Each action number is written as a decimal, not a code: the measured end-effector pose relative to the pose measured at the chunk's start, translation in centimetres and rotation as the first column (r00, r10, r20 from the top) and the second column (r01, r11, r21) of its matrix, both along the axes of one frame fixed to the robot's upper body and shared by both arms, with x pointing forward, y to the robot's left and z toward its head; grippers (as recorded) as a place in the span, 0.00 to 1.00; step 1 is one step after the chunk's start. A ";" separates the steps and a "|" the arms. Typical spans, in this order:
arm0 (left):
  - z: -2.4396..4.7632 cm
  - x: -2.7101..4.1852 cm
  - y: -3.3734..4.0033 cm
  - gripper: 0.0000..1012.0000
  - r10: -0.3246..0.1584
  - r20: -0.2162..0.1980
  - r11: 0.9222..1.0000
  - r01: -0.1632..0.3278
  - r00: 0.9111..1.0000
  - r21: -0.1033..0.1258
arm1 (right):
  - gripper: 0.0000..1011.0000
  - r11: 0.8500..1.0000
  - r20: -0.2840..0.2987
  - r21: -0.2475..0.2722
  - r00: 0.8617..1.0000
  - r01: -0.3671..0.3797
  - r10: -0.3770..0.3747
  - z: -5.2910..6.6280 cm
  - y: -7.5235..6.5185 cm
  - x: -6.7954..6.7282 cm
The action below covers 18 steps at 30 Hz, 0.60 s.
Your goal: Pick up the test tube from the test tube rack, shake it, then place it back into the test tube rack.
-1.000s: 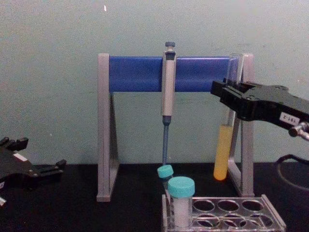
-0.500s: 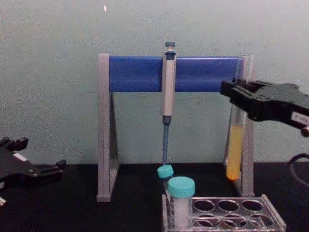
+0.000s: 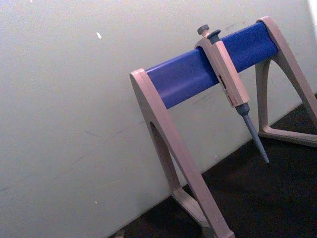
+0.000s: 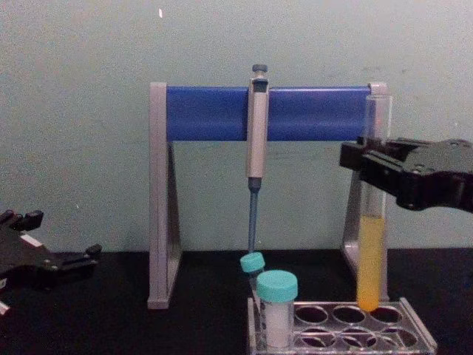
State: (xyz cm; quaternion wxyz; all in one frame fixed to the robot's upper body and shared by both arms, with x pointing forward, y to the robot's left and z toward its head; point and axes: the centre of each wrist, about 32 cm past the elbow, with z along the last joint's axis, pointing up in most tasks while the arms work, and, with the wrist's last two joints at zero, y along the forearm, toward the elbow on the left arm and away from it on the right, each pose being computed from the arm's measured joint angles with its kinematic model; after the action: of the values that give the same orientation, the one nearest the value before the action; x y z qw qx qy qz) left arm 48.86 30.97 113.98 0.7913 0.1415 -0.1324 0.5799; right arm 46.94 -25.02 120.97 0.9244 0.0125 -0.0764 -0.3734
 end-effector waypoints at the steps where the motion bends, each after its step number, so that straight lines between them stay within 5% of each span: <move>1: 0.00 0.00 0.00 0.99 0.000 0.000 1.000 0.000 1.000 0.000 | 0.23 1.000 -0.007 0.015 1.000 -0.017 0.018 0.0 0.2 0.0; 10: 0.00 0.00 0.00 0.99 0.000 0.000 1.000 0.000 1.000 0.000 | 0.23 0.993 -0.009 0.099 0.998 -0.067 0.068 -0.6 1.8 1.5; 18: 0.00 0.00 0.00 0.99 0.000 0.000 1.000 0.000 1.000 0.000 | 0.23 0.993 0.026 0.117 0.999 -0.026 0.023 -0.9 2.4 3.1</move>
State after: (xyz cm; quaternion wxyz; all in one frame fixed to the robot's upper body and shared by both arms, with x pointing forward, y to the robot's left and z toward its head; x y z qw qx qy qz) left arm 48.86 30.97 113.98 0.7913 0.1415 -0.1324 0.5800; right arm 50.07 -22.64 120.07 0.9255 0.0724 -0.0655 -0.3659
